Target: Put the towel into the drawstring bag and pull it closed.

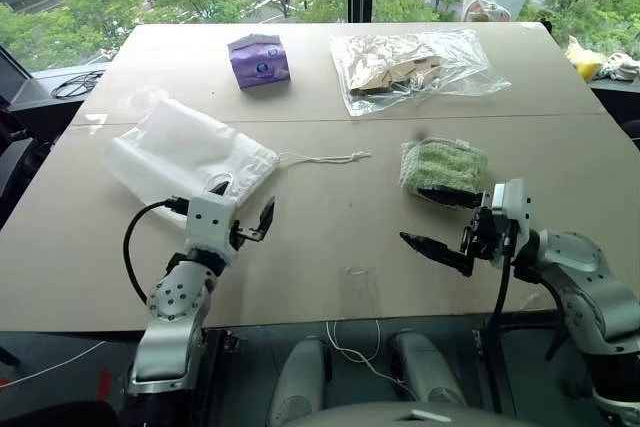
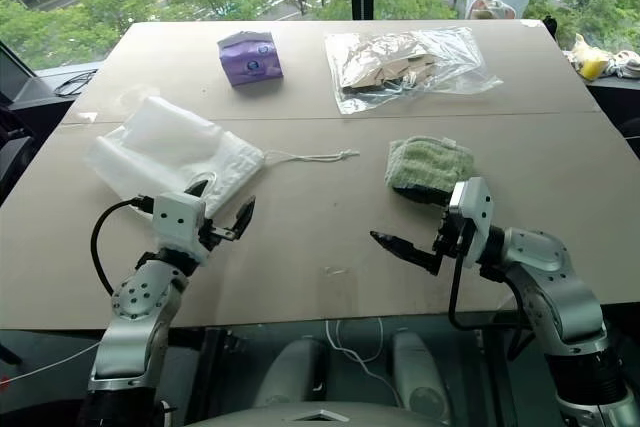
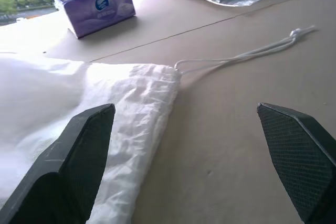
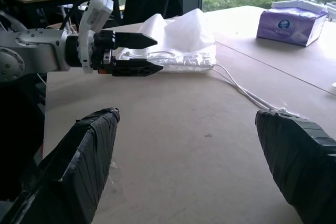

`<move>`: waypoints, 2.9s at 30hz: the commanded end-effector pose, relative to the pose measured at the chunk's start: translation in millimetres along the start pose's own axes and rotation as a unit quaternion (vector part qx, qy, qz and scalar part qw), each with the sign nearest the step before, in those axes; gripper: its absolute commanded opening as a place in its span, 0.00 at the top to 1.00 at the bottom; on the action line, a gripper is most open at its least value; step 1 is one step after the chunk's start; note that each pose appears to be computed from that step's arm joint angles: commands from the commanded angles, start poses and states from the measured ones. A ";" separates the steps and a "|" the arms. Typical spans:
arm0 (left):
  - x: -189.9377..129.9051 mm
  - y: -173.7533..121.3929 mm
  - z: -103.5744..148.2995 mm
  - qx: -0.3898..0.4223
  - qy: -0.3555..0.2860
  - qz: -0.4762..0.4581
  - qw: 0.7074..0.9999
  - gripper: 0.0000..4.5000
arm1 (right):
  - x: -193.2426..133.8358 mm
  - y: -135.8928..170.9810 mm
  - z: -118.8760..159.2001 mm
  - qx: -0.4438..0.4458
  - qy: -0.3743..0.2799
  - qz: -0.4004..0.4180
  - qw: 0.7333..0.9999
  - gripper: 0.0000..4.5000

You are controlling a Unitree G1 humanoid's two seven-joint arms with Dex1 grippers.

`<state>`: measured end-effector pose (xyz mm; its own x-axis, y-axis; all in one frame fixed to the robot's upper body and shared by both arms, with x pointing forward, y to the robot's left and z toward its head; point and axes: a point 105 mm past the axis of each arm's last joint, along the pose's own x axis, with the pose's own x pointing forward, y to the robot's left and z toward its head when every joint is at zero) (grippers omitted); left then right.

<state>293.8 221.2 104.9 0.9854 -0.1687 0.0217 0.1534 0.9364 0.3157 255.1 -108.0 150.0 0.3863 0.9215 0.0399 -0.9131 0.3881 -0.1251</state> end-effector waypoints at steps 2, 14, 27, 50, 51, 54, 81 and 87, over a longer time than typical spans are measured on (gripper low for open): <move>-0.4 17.5 0.1 0.025 0.004 0.034 0.999 0.00 | -0.4 2.9 9.6 -0.016 -0.014 -0.001 1.000 0.01; 7.2 36.5 -16.2 0.023 0.048 0.060 0.997 0.23 | -4.2 1.5 8.4 -0.015 -0.014 -0.015 1.000 0.00; 9.9 38.1 -9.3 0.027 0.030 0.074 0.996 0.99 | -6.6 -3.0 7.0 -0.018 -0.012 -0.025 0.999 0.00; 38.0 59.2 87.1 0.206 -0.098 0.091 0.969 0.99 | -6.5 -43.0 1.0 -0.018 0.023 -0.142 0.989 0.00; 39.1 58.4 86.7 0.204 -0.098 0.090 0.970 0.99 | -7.9 -46.9 -4.0 -0.013 0.048 -0.152 0.987 0.00; 41.8 57.8 88.7 0.201 -0.103 0.090 0.970 0.99 | -14.2 -62.2 -9.1 -0.018 0.094 -0.199 0.975 0.00; 52.7 52.4 94.4 0.153 -0.113 0.084 0.978 0.99 | -46.9 -142.2 -64.8 -0.082 0.320 -0.434 0.838 0.00; 54.6 50.1 93.6 0.151 -0.113 0.077 0.979 0.99 | -54.0 -146.6 -65.5 -0.155 0.362 -0.435 0.809 0.00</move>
<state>350.6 231.6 200.6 0.9602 -0.1175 0.2535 -0.0453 0.8299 0.5561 379.2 -190.7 116.6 0.9498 0.1301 -0.2844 -0.2791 0.7631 -0.5829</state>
